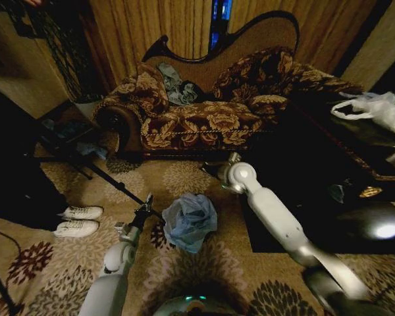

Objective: Place a garbage bag over the trash bin.

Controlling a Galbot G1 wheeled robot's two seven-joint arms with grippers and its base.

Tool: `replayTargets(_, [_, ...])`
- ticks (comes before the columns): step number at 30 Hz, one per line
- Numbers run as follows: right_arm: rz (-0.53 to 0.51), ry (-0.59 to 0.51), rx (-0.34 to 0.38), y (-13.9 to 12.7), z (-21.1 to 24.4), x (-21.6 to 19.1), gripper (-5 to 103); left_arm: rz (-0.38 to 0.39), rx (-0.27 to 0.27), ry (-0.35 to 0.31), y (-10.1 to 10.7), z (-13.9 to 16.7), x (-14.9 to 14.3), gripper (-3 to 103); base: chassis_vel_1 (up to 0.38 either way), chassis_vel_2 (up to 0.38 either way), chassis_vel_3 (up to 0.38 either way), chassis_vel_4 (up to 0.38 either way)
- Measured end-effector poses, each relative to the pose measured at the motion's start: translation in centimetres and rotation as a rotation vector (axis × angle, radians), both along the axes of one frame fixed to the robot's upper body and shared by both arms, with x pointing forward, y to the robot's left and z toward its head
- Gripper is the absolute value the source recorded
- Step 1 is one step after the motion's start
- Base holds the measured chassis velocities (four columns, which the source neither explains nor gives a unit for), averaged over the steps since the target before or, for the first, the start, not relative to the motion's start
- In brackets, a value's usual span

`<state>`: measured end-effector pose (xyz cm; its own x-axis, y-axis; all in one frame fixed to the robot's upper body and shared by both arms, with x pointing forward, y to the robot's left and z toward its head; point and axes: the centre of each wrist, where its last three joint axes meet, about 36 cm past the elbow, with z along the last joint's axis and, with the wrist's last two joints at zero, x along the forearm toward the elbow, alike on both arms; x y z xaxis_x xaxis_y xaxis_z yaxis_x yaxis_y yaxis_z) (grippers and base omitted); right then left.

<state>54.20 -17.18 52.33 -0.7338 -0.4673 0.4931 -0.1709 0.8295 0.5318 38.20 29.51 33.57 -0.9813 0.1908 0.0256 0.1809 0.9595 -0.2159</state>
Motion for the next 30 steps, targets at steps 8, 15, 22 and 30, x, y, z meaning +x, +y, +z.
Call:
replayTargets(8, [0.093, -0.213, -0.163, -2.7, -5.0, -2.1, 4, -0.06, 0.038, -0.013, 0.1, 0.6, -0.3, 14, 0.0, 0.0, 0.0, 0.0])
replayTargets(15, [0.089, -0.384, -0.244, -4.6, -7.9, -3.0, 26, -0.197, 0.08, -0.049, -0.4, 1.8, -0.2, 36, 0.0, 0.0, 0.0, 0.0])
replayTargets(22, [0.027, -0.636, -0.255, -5.8, -15.4, -6.2, 58, -0.238, 0.09, 0.062, -0.8, 3.5, 1.1, 62, 0.0, 0.0, 0.0, 0.0])
replayTargets(30, [-0.029, -0.722, -0.245, -5.7, -18.0, -7.8, 85, -0.235, 0.255, 0.033, -0.5, 6.7, 0.0, 89, 0.0, 0.0, 0.0, 0.0])
